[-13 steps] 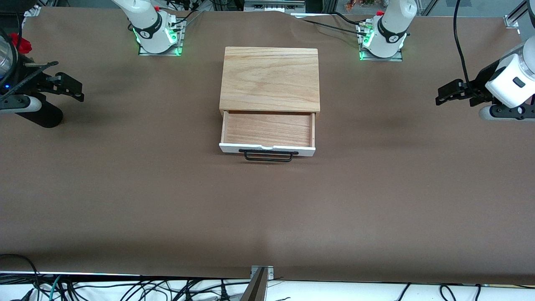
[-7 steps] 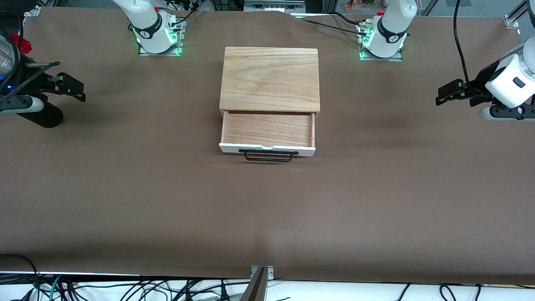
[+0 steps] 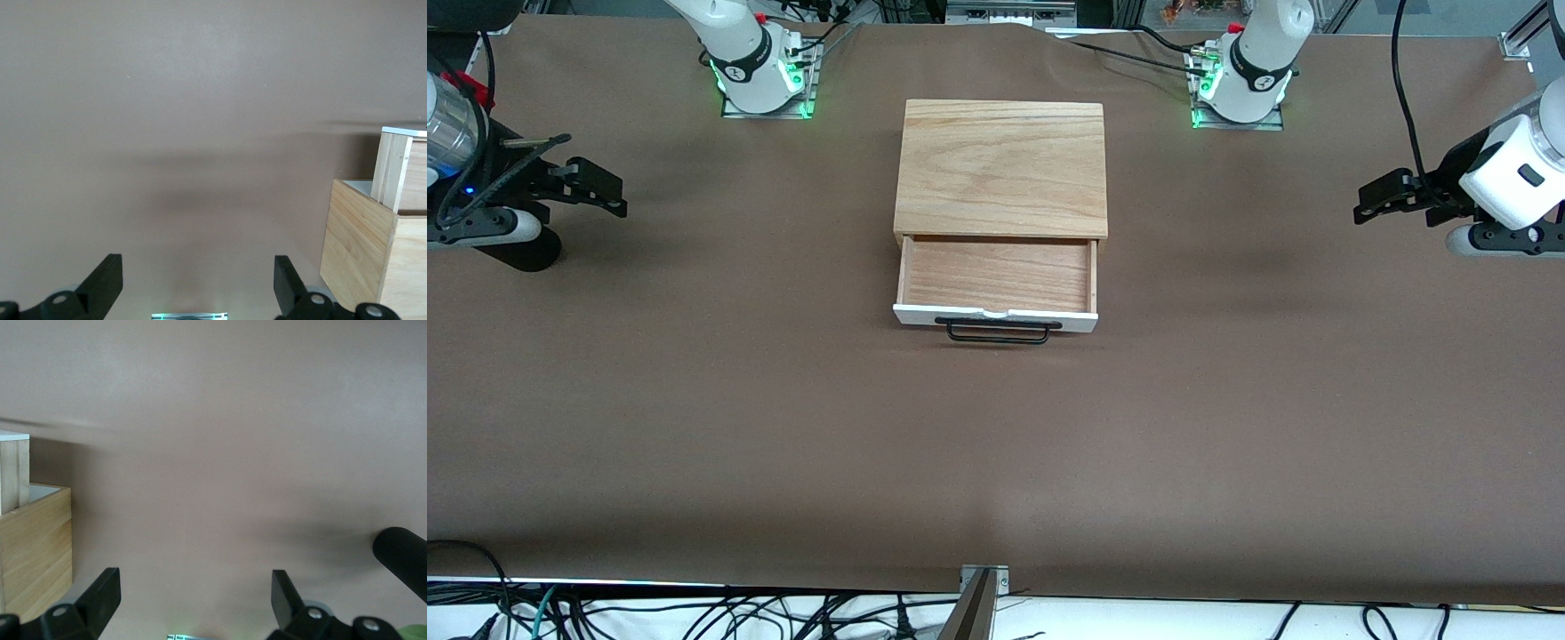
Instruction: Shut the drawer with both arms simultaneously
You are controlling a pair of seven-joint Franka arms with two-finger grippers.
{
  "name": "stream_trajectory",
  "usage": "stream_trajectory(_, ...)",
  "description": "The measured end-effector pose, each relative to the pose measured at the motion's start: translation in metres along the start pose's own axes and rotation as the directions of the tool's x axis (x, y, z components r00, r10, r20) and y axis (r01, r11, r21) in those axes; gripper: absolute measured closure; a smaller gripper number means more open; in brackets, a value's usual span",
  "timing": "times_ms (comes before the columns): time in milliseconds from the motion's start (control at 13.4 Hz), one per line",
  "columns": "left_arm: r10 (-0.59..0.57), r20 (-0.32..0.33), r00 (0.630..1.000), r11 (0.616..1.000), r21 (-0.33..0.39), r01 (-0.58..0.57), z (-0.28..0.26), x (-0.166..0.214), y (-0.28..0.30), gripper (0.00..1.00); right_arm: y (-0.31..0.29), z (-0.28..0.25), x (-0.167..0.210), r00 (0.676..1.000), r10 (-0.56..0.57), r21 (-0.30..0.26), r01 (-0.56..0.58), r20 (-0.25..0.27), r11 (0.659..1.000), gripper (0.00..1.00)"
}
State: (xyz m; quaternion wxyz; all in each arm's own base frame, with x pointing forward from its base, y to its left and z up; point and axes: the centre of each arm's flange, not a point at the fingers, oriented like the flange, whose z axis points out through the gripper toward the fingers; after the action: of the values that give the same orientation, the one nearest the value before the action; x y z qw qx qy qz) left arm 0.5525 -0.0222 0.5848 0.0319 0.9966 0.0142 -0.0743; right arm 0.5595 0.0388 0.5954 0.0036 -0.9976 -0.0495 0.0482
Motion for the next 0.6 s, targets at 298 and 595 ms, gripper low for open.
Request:
stream_trajectory(298,0.0,0.001,1.0,1.0,0.0,0.0,0.0006,0.0004,0.0,0.0,-0.0005,0.0002,0.0,1.0,0.0,0.004,0.0,0.0,1.0,0.0)
stream_trajectory(595,-0.002,0.001,1.0,1.0,0.0,0.002,0.0007,0.0006,-0.0009,0.0,-0.0027,0.0024,0.0008,1.0,0.0,0.025,0.0,0.001,1.0,0.0)
